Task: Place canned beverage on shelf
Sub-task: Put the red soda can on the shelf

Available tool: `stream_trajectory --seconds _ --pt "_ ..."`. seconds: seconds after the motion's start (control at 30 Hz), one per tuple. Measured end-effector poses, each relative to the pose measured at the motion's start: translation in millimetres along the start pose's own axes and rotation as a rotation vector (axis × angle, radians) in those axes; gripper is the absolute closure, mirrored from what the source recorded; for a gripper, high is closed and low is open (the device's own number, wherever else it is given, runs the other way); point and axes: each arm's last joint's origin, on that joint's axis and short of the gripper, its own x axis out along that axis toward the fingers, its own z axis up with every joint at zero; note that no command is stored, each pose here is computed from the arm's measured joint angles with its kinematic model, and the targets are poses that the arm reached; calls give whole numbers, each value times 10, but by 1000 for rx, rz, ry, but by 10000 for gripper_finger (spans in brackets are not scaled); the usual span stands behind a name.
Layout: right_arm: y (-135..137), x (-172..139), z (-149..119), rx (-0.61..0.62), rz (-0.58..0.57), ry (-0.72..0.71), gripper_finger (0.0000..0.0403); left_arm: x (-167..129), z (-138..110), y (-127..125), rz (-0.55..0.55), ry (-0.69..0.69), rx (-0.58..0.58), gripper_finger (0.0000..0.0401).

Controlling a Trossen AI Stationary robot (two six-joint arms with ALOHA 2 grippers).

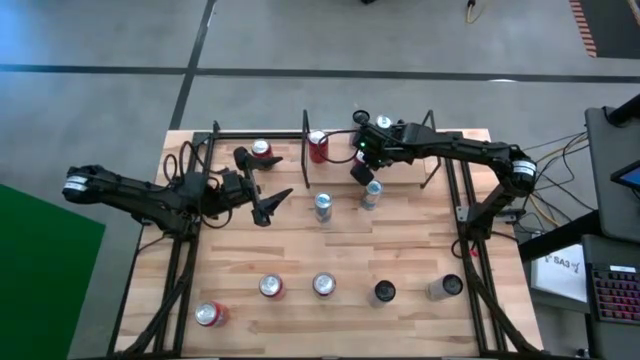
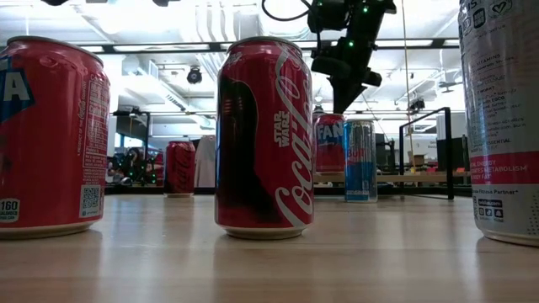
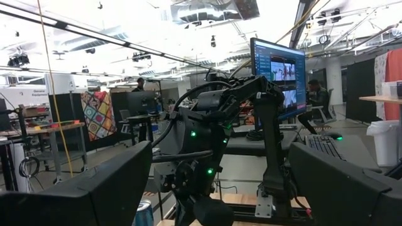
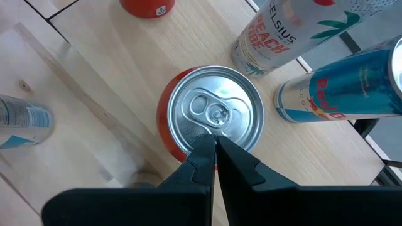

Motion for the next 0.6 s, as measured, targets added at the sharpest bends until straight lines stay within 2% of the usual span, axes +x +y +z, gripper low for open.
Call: stream_trajectory --seconds 0.6 --pt "-14 0 -24 10 -29 20 394 0 1 0 0 -1 -1 42"
